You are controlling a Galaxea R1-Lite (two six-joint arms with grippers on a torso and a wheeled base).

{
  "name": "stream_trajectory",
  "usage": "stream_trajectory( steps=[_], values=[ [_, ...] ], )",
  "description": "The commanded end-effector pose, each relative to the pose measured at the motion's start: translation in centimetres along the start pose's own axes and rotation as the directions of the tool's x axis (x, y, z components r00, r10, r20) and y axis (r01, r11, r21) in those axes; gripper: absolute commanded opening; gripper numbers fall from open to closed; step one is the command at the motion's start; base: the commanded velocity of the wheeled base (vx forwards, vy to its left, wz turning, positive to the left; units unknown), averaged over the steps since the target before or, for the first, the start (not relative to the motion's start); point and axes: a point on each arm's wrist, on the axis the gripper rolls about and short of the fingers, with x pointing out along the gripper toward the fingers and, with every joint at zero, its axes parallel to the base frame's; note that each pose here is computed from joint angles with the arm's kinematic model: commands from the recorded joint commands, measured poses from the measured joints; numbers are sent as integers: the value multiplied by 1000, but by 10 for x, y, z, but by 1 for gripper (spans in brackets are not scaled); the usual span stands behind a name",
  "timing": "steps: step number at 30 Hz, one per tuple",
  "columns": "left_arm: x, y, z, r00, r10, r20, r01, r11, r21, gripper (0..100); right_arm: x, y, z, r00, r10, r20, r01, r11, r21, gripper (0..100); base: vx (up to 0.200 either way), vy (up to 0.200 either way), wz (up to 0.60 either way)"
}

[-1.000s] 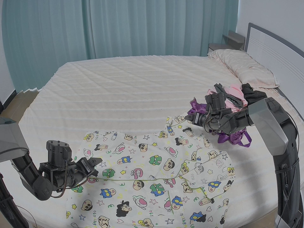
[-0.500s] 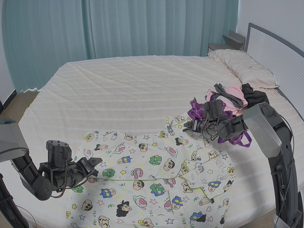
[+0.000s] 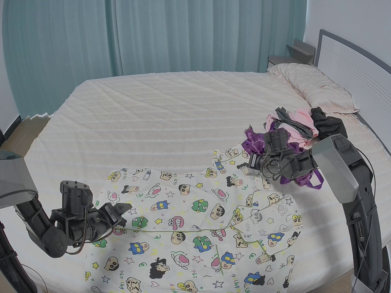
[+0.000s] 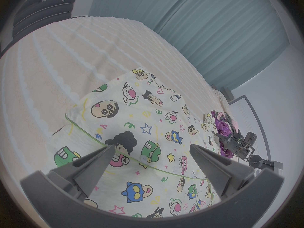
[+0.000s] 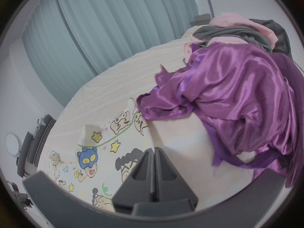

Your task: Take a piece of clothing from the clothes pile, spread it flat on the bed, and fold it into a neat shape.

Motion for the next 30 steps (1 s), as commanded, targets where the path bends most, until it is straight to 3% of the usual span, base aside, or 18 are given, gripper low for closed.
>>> stream_trajectory(
  steps=[1,6,19,20,25,30],
  values=[
    [0,0,0,1000,1,-1,-1,1000,0,100,0,-6,4,1000,-23,15,23,1000,16,0,0,0,0],
    [0,0,0,1000,1,-1,-1,1000,0,100,-4,-9,8,999,-32,24,31,998,50,0,0,0,0],
    [0,-1,2,1000,-3,9,3,1000,-3,100,-11,-6,9,998,-52,22,50,998,48,0,0,0,0],
    [0,-1,3,1000,-4,14,4,1000,-5,100,-12,-6,9,998,-53,20,52,997,49,100,0,0,0],
    [0,-1,5,1000,-6,24,6,1000,-7,100,-15,-4,8,999,-52,16,51,998,46,100,0,0,0],
    [-7,-5,22,995,-35,90,37,999,-27,100,-23,-1,13,999,-46,24,45,998,40,100,0,0,0]
  ],
)
